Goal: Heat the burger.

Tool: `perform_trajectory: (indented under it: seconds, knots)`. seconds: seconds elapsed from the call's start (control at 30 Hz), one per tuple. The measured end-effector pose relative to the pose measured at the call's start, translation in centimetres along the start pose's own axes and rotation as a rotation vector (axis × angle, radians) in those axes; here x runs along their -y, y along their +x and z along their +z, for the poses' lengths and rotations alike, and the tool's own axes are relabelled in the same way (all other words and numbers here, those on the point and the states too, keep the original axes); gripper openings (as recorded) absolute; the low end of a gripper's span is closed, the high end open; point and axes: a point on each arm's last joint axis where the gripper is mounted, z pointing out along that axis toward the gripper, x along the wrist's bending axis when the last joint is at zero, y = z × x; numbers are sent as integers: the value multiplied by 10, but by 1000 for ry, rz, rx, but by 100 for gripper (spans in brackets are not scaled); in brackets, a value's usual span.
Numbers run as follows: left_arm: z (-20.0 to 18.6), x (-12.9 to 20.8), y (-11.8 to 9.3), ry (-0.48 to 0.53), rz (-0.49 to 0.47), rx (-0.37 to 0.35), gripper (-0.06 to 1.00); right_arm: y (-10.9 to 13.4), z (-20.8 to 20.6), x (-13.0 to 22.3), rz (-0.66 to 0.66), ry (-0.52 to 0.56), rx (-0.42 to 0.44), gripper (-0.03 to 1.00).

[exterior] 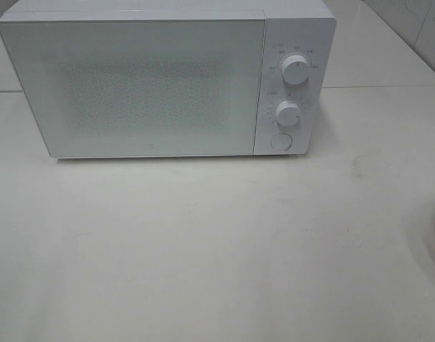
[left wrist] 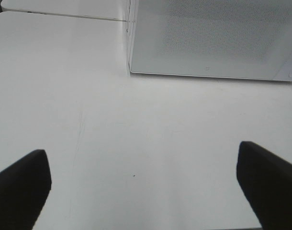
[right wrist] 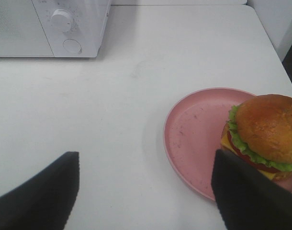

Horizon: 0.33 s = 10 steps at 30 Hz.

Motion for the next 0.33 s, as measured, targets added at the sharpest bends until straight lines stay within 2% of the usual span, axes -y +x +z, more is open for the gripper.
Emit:
perform_trajectory:
  seconds: [0.33]
  knots:
    - [0,0,0,0,0,0,97,0,0,0,0,0,0,75]
